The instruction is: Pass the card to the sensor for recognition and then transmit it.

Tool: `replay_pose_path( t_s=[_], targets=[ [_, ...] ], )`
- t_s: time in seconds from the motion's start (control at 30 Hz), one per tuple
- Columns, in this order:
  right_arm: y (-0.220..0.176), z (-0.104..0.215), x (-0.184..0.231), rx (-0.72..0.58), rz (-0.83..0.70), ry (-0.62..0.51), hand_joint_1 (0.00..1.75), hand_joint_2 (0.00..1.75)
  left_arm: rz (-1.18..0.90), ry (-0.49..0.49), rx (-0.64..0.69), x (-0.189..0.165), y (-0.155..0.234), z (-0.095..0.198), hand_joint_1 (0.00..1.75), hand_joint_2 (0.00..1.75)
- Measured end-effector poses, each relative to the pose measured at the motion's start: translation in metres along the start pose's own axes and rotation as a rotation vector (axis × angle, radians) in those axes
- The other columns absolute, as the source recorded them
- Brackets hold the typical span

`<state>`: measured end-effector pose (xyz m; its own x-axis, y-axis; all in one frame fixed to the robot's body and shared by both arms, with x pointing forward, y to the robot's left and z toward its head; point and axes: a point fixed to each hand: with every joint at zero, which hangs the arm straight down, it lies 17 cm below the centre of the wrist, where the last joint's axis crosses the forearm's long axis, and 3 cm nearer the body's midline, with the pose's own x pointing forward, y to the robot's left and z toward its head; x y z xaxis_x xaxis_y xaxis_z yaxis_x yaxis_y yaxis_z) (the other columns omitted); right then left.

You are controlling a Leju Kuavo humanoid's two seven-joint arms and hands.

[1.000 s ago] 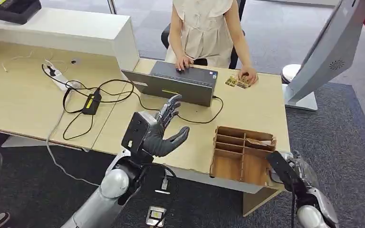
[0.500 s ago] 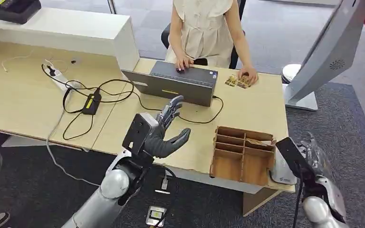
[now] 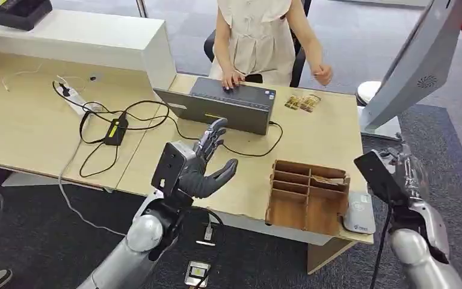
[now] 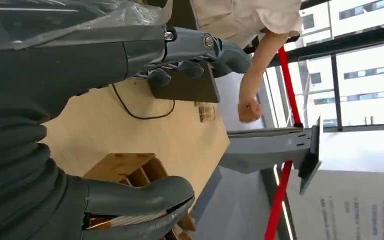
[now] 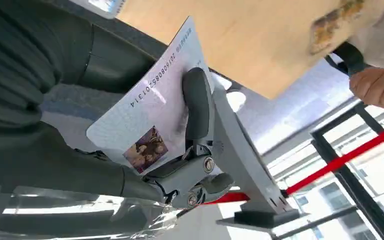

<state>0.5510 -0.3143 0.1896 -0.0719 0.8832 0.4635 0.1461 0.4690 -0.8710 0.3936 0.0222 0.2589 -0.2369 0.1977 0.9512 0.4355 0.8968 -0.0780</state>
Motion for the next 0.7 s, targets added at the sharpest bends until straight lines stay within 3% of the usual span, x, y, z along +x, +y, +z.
replay_pose_path(
  t_s=[0.4, 0.7],
  targets=[
    [-0.086, -0.061, 0.088, -0.114, 0.022, -0.187, 1.75, 1.75, 0.024, -0.051, -0.104, 0.014, -0.027, -0.011, 0.0, 1.75],
    [-0.106, -0.102, 0.126, -0.107, 0.084, -0.229, 1.75, 1.75, 0.042, -0.054, -0.16, 0.017, -0.044, -0.016, 0.0, 1.75]
  ],
)
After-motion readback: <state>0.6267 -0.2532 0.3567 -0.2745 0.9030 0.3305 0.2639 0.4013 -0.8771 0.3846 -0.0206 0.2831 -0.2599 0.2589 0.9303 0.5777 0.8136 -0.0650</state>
